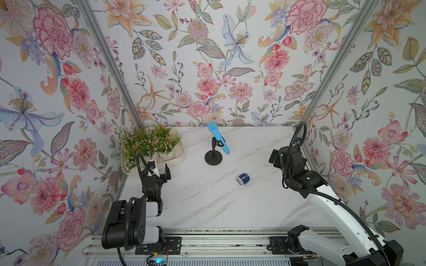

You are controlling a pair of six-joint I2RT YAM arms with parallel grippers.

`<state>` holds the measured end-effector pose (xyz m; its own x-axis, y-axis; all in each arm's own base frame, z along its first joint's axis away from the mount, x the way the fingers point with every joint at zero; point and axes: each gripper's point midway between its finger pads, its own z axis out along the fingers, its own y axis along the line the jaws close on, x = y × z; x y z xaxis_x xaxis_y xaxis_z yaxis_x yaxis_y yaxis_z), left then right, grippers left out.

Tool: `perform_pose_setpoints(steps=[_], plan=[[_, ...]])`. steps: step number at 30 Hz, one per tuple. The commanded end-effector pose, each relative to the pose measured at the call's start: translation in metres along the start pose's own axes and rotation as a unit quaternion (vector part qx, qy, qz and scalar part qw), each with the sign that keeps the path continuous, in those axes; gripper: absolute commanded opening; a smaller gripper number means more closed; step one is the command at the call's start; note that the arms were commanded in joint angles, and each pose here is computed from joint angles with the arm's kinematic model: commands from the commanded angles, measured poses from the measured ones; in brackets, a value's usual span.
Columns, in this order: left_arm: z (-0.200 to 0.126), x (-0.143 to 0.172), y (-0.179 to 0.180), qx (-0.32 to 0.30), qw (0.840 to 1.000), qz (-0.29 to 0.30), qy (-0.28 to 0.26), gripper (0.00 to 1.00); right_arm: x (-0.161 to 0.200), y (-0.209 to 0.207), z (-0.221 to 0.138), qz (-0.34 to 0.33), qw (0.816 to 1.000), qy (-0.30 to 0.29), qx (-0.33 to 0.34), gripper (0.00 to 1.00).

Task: Put the potted gypsophila into the storage box
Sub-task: Reset both arms

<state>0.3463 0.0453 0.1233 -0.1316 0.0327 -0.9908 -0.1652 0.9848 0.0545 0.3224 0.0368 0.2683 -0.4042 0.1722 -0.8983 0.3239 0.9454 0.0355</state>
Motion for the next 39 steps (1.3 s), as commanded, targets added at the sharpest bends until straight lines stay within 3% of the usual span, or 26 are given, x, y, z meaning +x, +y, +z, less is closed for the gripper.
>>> perform_pose_setpoints(steps=[1,10,17,22,39], plan=[[-0.012,-0.034,0.001,-0.012,0.995,0.023,-0.093,1.0,0.0,-0.008,0.002,-0.028,0.999,-0.015,0.028,1.0],[0.009,-0.018,-0.003,-0.035,0.997,0.04,-0.049,1.0,0.029,-0.01,0.031,-0.105,0.992,-0.007,0.065,1.0],[0.009,-0.012,-0.002,-0.044,0.997,0.046,-0.037,1.0,0.055,-0.039,0.053,-0.038,0.997,-0.058,0.041,1.0],[0.009,-0.014,-0.001,-0.053,0.997,0.047,-0.039,1.0,0.06,-0.061,0.065,-0.026,0.992,-0.118,0.041,1.0],[0.007,-0.016,0.005,-0.081,0.995,0.045,-0.042,1.0,0.107,-0.036,0.116,-0.084,0.983,-0.154,-0.05,1.0]])
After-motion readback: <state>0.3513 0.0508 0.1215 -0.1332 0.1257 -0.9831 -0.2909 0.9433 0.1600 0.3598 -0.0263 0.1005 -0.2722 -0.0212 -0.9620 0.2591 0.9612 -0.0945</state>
